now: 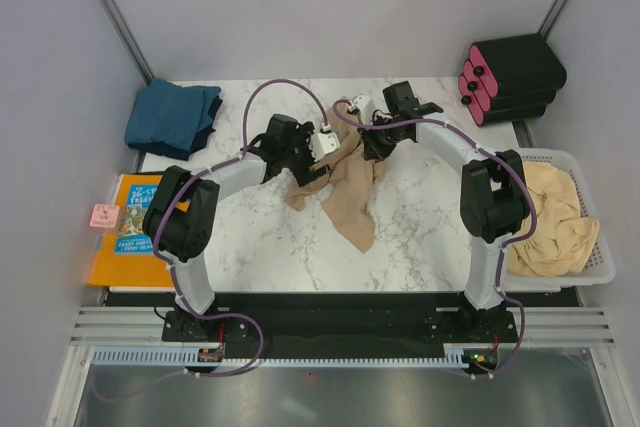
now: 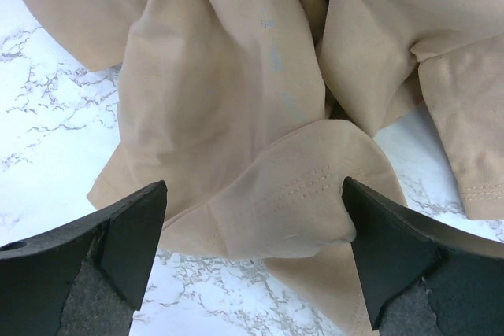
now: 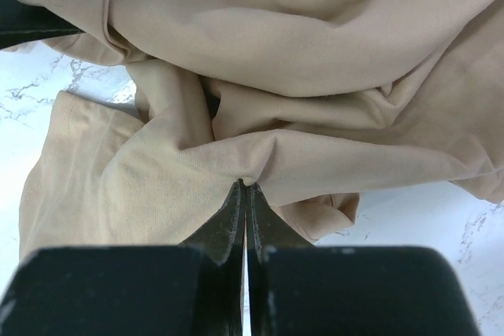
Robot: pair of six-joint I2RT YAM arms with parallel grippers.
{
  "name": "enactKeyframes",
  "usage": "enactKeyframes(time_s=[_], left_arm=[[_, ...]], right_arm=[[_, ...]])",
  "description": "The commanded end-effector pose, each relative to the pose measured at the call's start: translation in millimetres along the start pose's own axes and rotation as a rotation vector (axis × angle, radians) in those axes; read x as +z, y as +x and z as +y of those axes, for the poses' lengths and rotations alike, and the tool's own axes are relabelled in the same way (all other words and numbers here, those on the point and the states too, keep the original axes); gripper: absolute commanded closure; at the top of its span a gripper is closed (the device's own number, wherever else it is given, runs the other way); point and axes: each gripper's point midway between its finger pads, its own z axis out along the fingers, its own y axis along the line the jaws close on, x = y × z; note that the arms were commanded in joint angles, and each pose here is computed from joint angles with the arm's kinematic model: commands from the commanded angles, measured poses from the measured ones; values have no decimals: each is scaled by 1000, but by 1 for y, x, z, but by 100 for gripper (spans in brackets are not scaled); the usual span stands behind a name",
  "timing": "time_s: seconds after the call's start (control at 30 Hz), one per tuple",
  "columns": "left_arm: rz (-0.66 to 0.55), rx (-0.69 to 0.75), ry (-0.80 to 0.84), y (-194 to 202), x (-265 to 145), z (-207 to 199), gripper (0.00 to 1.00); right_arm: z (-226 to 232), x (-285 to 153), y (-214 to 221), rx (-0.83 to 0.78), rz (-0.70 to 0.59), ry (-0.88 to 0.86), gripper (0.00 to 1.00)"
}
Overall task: Fold and stack the t-shirts
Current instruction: Flatten out the tshirt
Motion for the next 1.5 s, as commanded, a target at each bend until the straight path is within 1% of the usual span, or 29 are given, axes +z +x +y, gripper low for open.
enactKeyframes(time_s=[0.0,0.07,0.1,0.17,0.2,0.27,0.3,0.37,0.43,0.47,0.5,0.53,0.6,0.63,0.67,0.7,0.87,1.2,1.33,1.47], left_arm=[[-40,-28,-85,-23,-9,26,0],[-22,-32,-144,-22,-8,38,0],[20,-58,-202,-17,-7,51,0],[53,-113,-255,-13,-5,63,0],[93,-128,-235,-8,-5,60,0],[95,-144,-207,-5,-5,57,2],[65,-150,-108,-10,-2,40,7],[29,-155,-70,-17,-5,33,21],[5,-161,-18,-21,-6,22,22],[5,-157,6,-20,-5,18,28],[-9,-153,30,-24,-5,14,30],[2,-160,49,-21,-5,9,31],[-11,-137,111,-22,-4,-1,49],[-10,-138,123,-22,-4,-3,63],[-4,-147,134,-19,-2,-6,91],[-7,-146,133,-20,-2,-5,98],[19,-146,109,-16,0,0,98],[43,-91,-11,-18,-27,28,98],[59,-97,-74,-13,-45,45,98],[71,-88,-136,-7,-76,60,98]], right_arm=[[-5,-10,-14,-51,-45,44,100],[-6,-11,-14,-51,-45,50,100],[-6,-11,-14,-51,-47,53,100],[-7,-10,-15,-49,-48,53,100],[-7,-10,-16,-49,-52,55,100],[-7,-9,-17,-48,-55,55,100],[-7,-8,-16,-43,-52,54,100],[-6,-8,-16,-44,-52,53,100],[-6,-9,-15,-50,-49,55,100],[-6,-8,-13,-50,-44,56,100],[-6,-9,-12,-53,-41,58,100],[-6,-9,-11,-54,-37,62,100],[-6,-9,-11,-55,-35,63,100],[-6,-10,-11,-54,-37,63,100],[-6,-9,-12,-54,-39,65,100],[-6,-10,-11,-53,-37,65,100],[-9,-11,-11,-59,-30,85,100],[-21,-24,-11,-107,-13,153,100],[-33,-37,-18,-115,-24,203,100],[-51,-60,-25,-123,-29,273,100]])
